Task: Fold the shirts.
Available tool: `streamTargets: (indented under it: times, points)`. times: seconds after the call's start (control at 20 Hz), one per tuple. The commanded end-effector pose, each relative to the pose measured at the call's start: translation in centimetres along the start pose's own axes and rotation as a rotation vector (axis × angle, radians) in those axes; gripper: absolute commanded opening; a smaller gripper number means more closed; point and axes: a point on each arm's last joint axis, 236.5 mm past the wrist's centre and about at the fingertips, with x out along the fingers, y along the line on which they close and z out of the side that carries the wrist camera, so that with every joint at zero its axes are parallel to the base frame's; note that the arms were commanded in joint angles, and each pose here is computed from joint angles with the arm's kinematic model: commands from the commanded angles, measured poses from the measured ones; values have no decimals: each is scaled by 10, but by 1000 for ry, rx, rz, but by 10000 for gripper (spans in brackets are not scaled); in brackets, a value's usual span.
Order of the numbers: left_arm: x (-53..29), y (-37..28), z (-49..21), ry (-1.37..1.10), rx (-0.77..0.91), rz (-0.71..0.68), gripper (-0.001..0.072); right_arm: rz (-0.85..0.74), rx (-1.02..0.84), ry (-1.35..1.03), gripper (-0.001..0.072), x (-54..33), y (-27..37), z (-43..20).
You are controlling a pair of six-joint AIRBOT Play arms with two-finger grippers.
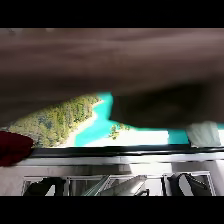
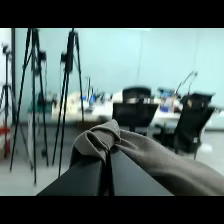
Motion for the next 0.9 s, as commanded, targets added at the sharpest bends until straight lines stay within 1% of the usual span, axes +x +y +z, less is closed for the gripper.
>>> streamTargets:
  times: [0.0, 0.1, 0.15, 0.25, 0.3, 0.35, 0.45, 0.5, 0.6, 0.7, 0.8, 0.85]
  points:
    - [51, 6, -83, 281, -10, -1, 14, 66, 57, 57, 18, 19, -5, -19]
    - [98, 4, -157, 475, -9, -12, 13, 121, 163, 209, 18, 45, -23, -76]
    - [120, 8, -198, 575, -8, 4, 14, 157, 233, 305, 17, 60, -29, -115]
    - [154, 33, -295, 803, -22, 71, 14, 207, 379, 482, 18, 86, -33, -201]
    - [161, 47, -343, 915, -40, 104, 14, 202, 444, 578, 18, 97, -35, -255]
    - [165, 59, -392, 1026, -62, 115, 13, 176, 489, 665, 18, 105, -39, -307]
    - [168, 76, -490, 1214, -136, 94, 14, 95, 557, 829, 17, 112, -46, -420]
    - [169, 81, -536, 1283, -209, 80, 13, 59, 608, 896, 18, 112, -47, -474]
    - [174, 87, -606, 1358, -369, 50, 14, -8, 708, 994, 18, 114, -50, -561]
    - [182, 96, -657, 1421, -495, 50, 13, -38, 833, 1022, 17, 123, -52, -617]
    - [193, 109, -687, 1464, -515, 55, 14, -69, 888, 1006, 17, 138, -60, -648]
    - [205, 113, -694, 1456, -512, 53, 13, -83, 884, 1000, 17, 146, -67, -658]
